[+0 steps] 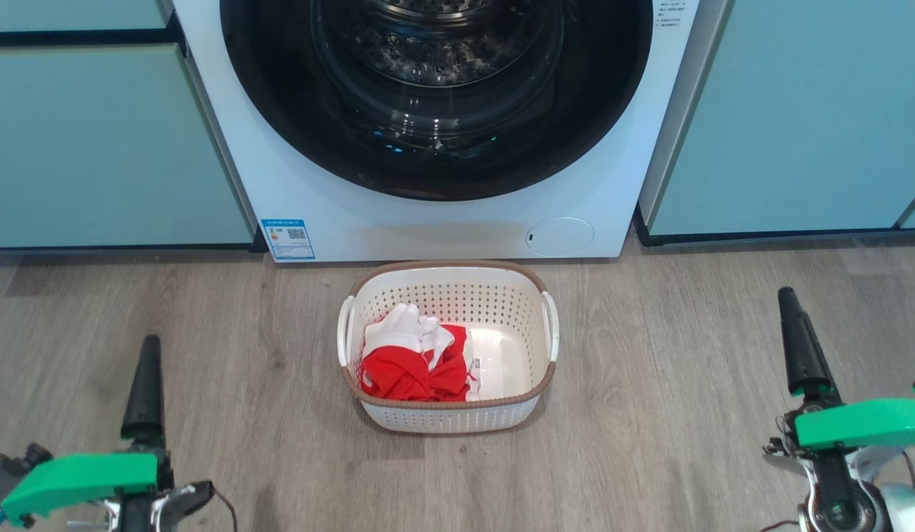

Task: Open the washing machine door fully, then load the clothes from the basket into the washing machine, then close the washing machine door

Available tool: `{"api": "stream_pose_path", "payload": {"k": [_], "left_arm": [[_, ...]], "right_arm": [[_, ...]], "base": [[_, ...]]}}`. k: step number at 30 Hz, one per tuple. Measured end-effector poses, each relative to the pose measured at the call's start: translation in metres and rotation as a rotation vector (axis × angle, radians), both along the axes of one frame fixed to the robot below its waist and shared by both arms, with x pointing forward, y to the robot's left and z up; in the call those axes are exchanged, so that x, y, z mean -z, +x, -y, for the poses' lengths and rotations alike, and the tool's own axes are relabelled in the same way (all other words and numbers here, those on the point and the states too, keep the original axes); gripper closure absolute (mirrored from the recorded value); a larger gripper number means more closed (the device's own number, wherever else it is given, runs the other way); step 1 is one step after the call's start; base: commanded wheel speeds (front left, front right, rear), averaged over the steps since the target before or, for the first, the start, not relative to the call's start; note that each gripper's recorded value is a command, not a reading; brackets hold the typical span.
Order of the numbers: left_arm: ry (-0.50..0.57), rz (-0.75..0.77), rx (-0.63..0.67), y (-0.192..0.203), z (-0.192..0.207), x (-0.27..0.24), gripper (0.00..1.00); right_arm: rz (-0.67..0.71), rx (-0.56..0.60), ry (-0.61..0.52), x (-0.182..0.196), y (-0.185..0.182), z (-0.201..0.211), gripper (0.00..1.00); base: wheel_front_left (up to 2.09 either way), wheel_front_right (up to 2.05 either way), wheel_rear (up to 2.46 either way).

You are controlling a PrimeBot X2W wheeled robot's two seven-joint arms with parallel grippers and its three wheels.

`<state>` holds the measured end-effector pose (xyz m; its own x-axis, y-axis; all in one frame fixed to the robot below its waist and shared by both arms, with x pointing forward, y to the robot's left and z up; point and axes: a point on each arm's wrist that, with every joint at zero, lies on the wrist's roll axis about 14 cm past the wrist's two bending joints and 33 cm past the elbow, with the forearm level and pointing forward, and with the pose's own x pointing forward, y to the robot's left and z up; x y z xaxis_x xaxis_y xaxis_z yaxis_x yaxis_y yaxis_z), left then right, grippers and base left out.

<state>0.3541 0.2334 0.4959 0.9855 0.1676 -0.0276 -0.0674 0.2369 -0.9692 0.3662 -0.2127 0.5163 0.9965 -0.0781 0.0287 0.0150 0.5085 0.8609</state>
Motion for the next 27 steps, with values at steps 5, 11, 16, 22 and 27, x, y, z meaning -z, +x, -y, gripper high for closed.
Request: {"api": "stream_pose_path", "payload": {"k": [5, 11, 16, 22, 27], "left_arm": [[0.065, 0.025, -0.017, 0.001, -0.005, -0.014, 0.0], [0.174, 0.052, -0.044, 0.003, -0.009, -0.036, 0.0], [0.291, 0.062, -0.043, 0.005, -0.001, -0.054, 0.0], [0.433, 0.074, -0.013, 0.006, 0.021, -0.068, 0.0], [0.577, 0.069, 0.022, 0.004, 0.042, -0.07, 0.0]], "right_arm": [[0.032, -0.019, -0.1, -0.013, 0.002, -0.007, 0.0], [0.088, -0.028, -0.237, -0.032, 0.006, -0.015, 0.0], [0.126, -0.042, -0.339, -0.045, 0.007, -0.024, 0.0], [0.149, -0.053, -0.427, -0.05, 0.006, -0.033, 0.0], [0.157, -0.06, -0.487, -0.051, 0.005, -0.038, 0.0]], "base": [[0.0, 0.0, 0.0], [0.0, 0.0, 0.0], [0.0, 0.0, 0.0], [0.0, 0.0, 0.0], [0.0, 0.0, 0.0]]}}
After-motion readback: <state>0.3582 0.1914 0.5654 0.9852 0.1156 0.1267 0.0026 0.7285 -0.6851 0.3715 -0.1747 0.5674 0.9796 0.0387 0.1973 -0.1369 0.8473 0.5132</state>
